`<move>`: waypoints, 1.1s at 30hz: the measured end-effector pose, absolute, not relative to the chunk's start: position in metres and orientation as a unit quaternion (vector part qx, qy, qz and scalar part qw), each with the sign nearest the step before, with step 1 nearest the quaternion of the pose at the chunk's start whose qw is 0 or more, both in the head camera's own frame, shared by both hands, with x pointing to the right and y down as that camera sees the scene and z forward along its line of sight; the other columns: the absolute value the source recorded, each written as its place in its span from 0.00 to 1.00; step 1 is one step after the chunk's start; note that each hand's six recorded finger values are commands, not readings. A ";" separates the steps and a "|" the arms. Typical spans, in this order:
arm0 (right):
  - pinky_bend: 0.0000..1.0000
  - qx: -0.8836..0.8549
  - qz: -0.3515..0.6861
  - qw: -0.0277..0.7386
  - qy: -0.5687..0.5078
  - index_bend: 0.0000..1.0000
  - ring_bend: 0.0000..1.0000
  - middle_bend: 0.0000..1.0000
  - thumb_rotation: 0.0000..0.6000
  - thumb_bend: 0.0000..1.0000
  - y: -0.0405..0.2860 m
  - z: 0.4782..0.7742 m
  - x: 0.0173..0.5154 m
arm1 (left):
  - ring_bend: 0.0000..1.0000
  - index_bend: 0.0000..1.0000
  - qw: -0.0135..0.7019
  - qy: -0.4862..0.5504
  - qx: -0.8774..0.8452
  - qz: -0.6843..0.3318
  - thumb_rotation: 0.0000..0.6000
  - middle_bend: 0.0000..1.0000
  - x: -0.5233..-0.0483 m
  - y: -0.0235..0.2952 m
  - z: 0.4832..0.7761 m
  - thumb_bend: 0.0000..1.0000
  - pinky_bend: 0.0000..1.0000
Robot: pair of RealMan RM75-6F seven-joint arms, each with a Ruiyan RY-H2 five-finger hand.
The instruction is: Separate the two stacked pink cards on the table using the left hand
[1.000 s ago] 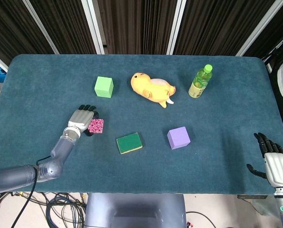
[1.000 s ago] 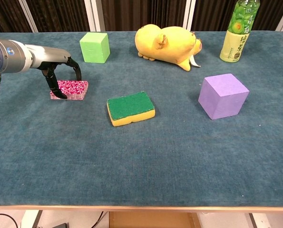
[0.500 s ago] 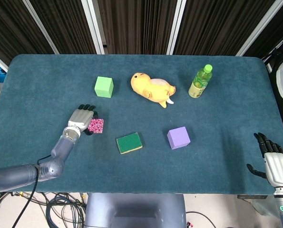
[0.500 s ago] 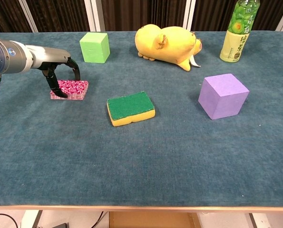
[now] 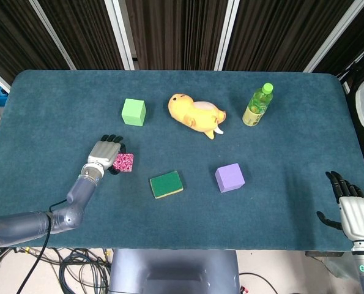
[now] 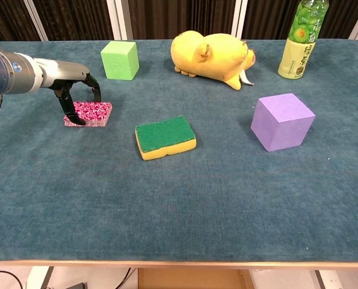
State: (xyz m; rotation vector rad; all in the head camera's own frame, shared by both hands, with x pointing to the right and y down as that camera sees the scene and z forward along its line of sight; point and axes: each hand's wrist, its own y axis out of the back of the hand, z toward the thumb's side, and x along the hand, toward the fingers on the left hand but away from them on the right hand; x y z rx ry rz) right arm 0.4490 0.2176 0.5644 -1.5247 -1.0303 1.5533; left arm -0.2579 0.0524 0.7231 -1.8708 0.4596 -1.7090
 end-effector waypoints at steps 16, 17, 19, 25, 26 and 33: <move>0.22 -0.594 0.602 0.357 -0.397 0.03 0.15 0.08 1.00 0.20 0.218 0.566 0.447 | 0.00 0.44 0.283 0.167 -0.692 -0.643 1.00 0.15 -0.260 0.051 0.713 0.26 0.00; 0.22 -0.594 0.602 0.357 -0.397 0.03 0.15 0.08 1.00 0.20 0.218 0.566 0.447 | 0.00 0.44 0.283 0.167 -0.692 -0.643 1.00 0.15 -0.260 0.051 0.713 0.26 0.00; 0.22 -0.594 0.602 0.357 -0.397 0.03 0.15 0.08 1.00 0.20 0.218 0.566 0.447 | 0.00 0.44 0.283 0.167 -0.692 -0.642 1.00 0.15 -0.260 0.051 0.713 0.26 0.00; 0.22 -0.594 0.603 0.356 -0.397 0.03 0.15 0.08 1.00 0.20 0.218 0.565 0.447 | 0.00 0.45 0.288 0.170 -0.692 -0.640 1.00 0.15 -0.259 0.048 0.710 0.26 0.00; 0.22 -0.594 0.602 0.356 -0.397 0.03 0.15 0.08 1.00 0.20 0.218 0.565 0.447 | 0.00 0.45 0.288 0.172 -0.692 -0.639 1.00 0.15 -0.258 0.048 0.709 0.26 0.00; 0.22 -0.594 0.602 0.356 -0.398 0.03 0.15 0.08 1.00 0.20 0.218 0.565 0.448 | 0.00 0.46 0.288 0.176 -0.694 -0.636 1.00 0.15 -0.258 0.048 0.709 0.26 0.00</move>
